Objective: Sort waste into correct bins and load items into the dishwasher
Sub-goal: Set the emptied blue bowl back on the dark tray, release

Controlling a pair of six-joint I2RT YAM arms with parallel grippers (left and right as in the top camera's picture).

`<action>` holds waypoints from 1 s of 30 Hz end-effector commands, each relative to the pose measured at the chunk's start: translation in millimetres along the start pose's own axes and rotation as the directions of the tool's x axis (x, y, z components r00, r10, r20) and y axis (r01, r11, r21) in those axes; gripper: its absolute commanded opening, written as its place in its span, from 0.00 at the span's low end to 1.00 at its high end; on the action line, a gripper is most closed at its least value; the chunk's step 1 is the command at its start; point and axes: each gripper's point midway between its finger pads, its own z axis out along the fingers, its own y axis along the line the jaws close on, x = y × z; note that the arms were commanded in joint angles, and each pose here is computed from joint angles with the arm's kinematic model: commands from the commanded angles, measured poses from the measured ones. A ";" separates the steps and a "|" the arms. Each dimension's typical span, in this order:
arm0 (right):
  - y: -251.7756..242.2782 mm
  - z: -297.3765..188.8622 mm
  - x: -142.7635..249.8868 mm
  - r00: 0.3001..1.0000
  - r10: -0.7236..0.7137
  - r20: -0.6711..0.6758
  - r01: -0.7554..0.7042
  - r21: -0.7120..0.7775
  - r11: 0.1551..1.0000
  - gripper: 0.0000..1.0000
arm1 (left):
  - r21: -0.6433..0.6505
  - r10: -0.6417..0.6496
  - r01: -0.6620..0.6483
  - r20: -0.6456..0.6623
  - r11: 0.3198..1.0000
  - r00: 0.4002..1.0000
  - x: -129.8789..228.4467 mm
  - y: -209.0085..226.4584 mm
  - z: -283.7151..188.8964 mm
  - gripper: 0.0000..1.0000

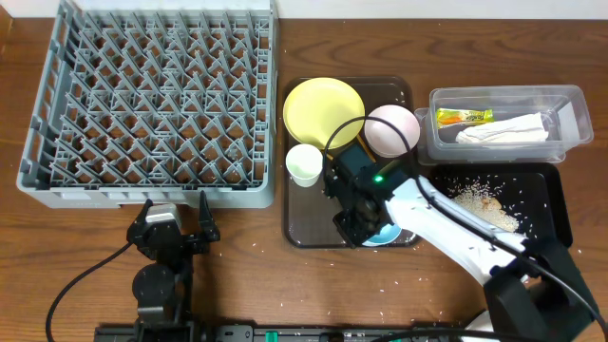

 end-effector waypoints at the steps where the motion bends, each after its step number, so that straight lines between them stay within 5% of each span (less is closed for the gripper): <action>1: -5.0 5.9 -1.1 1.000 0.015 -0.016 -0.014 0.038 0.999 0.01 | -0.018 0.009 -0.009 -0.036 1.000 0.999 16.1 3.9 2.6 0.95; 18: 18.6 -102.7 -47.6 0.998 0.002 0.070 0.001 -0.046 0.999 0.02 | -0.018 0.008 -0.009 -0.036 1.000 0.999 16.1 3.9 2.6 0.95; 30: 16.5 -68.9 -31.1 1.000 -0.008 -0.013 0.007 -0.041 0.999 0.01 | -0.017 0.009 -0.009 -0.036 1.000 0.999 16.1 3.8 2.6 0.95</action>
